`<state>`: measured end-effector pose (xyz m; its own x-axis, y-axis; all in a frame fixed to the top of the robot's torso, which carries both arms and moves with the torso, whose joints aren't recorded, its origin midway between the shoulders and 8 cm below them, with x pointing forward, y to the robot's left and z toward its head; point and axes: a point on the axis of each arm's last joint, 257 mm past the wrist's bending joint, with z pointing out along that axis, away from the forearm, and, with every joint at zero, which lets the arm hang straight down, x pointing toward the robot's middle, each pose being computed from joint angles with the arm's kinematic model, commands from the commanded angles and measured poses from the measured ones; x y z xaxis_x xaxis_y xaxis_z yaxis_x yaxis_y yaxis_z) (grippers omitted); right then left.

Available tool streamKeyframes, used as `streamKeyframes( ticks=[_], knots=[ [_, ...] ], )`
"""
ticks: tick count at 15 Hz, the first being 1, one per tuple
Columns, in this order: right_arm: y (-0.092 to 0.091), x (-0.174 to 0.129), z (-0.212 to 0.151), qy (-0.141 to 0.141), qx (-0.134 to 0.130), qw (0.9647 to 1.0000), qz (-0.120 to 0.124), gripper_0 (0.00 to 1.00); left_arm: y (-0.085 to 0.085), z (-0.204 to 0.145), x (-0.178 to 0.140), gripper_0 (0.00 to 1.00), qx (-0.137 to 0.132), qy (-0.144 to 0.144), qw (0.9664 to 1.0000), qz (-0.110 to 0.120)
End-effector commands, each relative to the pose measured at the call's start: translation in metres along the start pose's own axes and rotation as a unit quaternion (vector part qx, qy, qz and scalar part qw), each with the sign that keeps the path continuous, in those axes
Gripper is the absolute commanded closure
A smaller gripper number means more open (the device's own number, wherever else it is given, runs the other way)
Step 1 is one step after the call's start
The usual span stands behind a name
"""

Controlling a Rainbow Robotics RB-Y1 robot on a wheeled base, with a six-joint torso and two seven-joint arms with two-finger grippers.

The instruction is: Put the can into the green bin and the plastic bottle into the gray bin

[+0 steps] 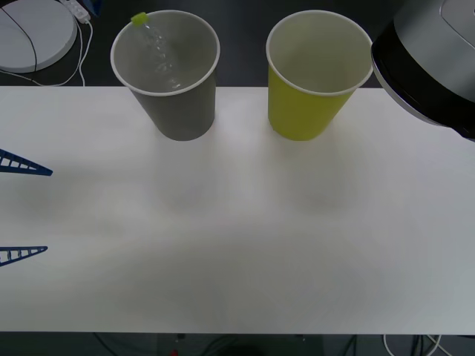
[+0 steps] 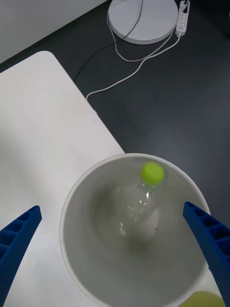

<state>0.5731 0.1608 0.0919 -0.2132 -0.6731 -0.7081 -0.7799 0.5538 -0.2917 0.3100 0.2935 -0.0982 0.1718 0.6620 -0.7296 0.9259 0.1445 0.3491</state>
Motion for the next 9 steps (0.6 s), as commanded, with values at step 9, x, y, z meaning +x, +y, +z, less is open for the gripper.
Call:
streamKeyframes(
  ticks=[9],
  knots=[
    [-0.0057, 0.0046, 0.0004, 0.001, -0.003, 1.0, -0.004, 0.0, 0.0, 0.0, 0.0, 0.0, 0.0, 0.0, 1.0, 0.0]
  ],
)
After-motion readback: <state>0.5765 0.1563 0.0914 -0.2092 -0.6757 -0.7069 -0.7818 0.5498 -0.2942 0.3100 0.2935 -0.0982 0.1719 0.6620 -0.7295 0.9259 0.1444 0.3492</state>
